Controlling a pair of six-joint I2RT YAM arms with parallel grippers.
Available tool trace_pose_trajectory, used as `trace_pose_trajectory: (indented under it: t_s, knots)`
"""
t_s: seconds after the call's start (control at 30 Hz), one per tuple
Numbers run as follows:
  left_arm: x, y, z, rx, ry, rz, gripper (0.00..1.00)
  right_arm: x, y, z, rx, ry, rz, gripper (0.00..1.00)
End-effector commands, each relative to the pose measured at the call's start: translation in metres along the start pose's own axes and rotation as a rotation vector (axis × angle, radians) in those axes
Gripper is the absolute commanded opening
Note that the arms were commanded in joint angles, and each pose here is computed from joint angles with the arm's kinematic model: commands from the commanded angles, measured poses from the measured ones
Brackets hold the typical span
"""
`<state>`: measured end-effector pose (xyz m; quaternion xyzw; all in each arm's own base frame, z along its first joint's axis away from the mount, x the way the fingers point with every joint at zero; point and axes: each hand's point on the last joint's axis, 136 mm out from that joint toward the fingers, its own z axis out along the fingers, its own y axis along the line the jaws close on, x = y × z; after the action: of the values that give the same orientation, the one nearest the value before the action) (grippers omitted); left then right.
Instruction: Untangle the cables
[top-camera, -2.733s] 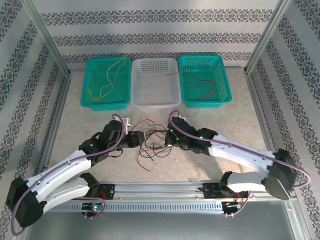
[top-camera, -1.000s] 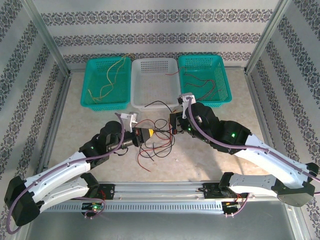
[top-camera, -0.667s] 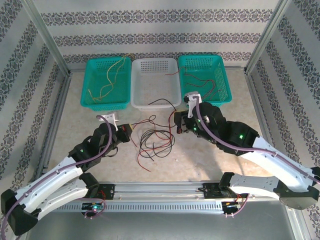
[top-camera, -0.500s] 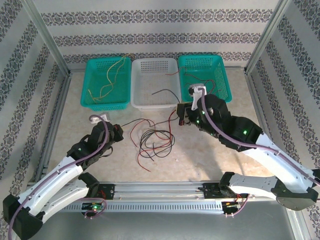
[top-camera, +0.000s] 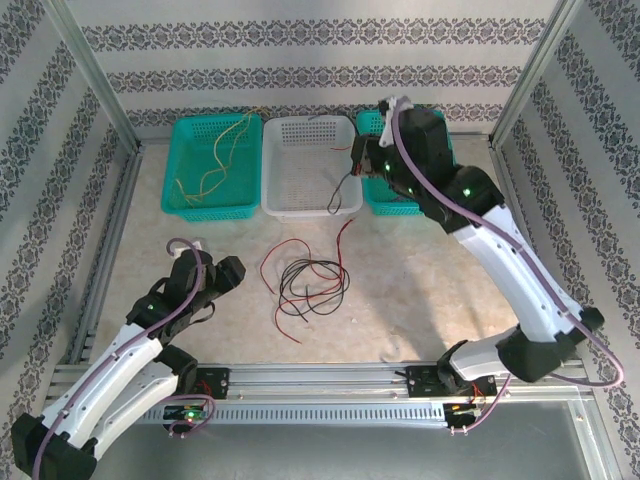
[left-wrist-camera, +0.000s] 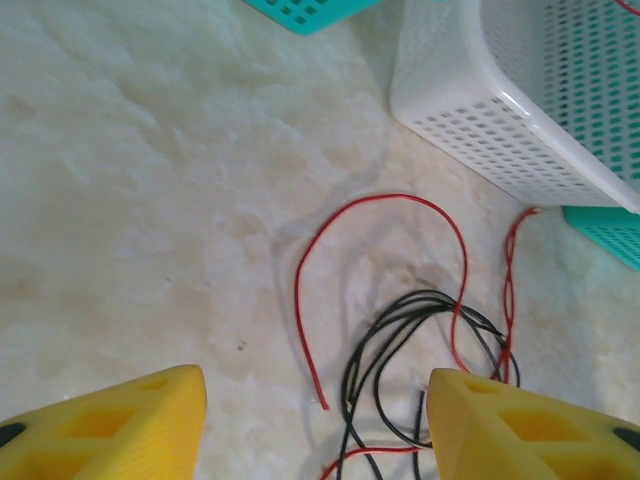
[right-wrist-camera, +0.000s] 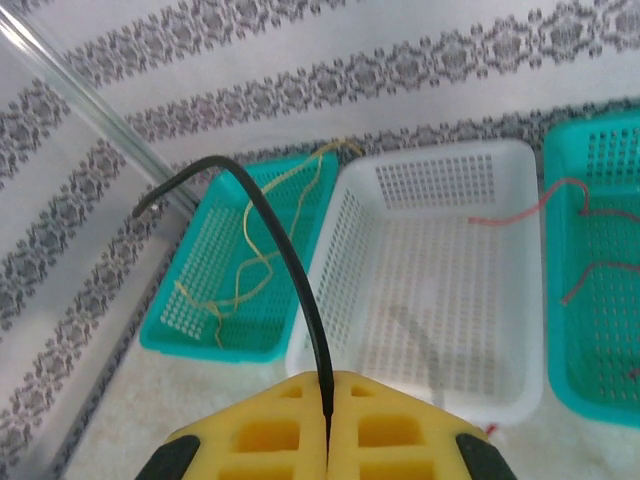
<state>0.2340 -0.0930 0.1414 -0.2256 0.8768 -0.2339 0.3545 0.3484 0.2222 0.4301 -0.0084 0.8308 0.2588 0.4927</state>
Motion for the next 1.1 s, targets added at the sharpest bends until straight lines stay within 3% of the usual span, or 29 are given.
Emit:
trace_pose_trajectory:
  t_s: [0.0, 0.17, 0.33, 0.4, 0.47, 0.53, 0.67, 0.77, 0.83, 0.93, 1.07]
  knots:
    - [0.004, -0.027, 0.000, 0.152, 0.032, 0.016, 0.59, -0.029, 0.000, 0.014, -0.003, -0.045, -0.016, 0.00]
    - [0.010, -0.053, 0.001, 0.291, 0.077, 0.034, 0.52, -0.042, -0.015, 0.063, 0.033, -0.011, 0.008, 0.00]
    - [0.017, -0.064, 0.002, 0.340, 0.117, 0.079, 0.49, -0.017, -0.023, 0.132, 0.041, 0.103, -0.007, 0.03]
    - [0.019, -0.064, 0.001, 0.339, 0.125, 0.090, 0.50, -0.004, -0.032, 0.159, 0.073, 0.154, -0.014, 0.12]
    - [0.019, -0.063, 0.001, 0.331, 0.129, 0.099, 0.50, 0.010, -0.045, 0.181, 0.128, 0.207, -0.021, 0.30]
    - [0.018, -0.063, -0.002, 0.319, 0.131, 0.113, 0.52, 0.023, -0.059, 0.192, 0.188, 0.255, -0.019, 0.35]
    - [0.011, -0.059, -0.010, 0.257, 0.121, 0.168, 0.56, 0.032, -0.052, 0.185, 0.203, 0.266, -0.044, 0.46]
    - [0.009, -0.060, -0.012, 0.244, 0.127, 0.187, 0.56, 0.040, -0.034, 0.163, 0.192, 0.243, -0.100, 0.49]
    - [0.009, -0.065, -0.012, 0.263, 0.134, 0.183, 0.48, 0.051, -0.025, 0.142, 0.175, 0.235, -0.116, 0.49]
    - [0.011, -0.069, -0.008, 0.272, 0.151, 0.160, 0.40, 0.086, -0.024, 0.114, 0.150, 0.250, -0.099, 0.50]
    - [0.024, -0.074, 0.004, 0.276, 0.208, 0.165, 0.37, 0.152, -0.042, 0.084, 0.150, 0.312, -0.031, 0.51]
